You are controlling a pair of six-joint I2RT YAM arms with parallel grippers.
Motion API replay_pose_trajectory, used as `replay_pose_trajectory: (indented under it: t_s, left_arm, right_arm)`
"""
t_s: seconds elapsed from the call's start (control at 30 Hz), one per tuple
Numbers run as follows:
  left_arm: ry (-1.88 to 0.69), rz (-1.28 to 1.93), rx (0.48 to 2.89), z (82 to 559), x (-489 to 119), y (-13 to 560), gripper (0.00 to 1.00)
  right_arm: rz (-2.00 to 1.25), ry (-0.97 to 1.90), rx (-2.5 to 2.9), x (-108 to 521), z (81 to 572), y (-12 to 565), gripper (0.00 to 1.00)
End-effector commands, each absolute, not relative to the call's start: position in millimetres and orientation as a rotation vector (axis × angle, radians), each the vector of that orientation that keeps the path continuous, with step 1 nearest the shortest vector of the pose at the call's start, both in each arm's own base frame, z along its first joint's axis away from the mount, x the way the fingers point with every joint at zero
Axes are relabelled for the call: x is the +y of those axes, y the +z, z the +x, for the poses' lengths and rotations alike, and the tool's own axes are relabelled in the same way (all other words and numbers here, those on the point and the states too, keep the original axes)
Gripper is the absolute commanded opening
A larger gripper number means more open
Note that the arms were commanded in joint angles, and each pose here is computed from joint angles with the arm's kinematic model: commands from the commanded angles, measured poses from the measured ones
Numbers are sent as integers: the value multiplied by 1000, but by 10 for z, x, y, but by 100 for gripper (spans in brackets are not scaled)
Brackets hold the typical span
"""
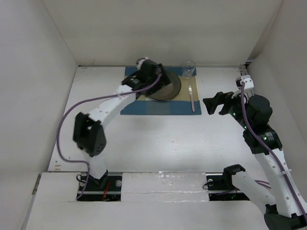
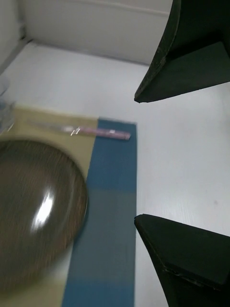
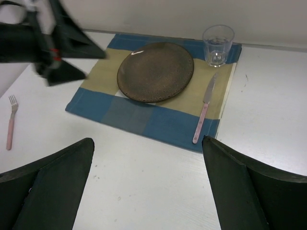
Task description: Set the dinner table for one person
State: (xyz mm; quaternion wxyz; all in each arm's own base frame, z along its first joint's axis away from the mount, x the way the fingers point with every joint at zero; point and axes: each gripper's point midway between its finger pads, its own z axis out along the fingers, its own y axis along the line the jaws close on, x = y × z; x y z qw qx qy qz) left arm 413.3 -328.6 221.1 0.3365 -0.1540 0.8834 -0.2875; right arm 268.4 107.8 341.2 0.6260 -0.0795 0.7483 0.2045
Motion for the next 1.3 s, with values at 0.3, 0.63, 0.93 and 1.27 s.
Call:
replay_pose_trajectory:
  t_s: [0.3,0.63,0.93,1.27]
  left_arm:
    - [-9,-1343,2366,3197,268,828,100]
    - [239,-1490,2358,2669,768,678,100]
    - [229,-1538,2325,2649,1084,539,98]
    - [76,-1533,2432,2736,879,161,80]
  right_arm:
    - [-222,673,1660,1514,2865,3161,100]
    - [-285,784,1686,1867,2959,2861,100]
    - [-384,814,1692,2184,2864,2814,100]
    - [-409,798,1718,2276,2865,2748,100]
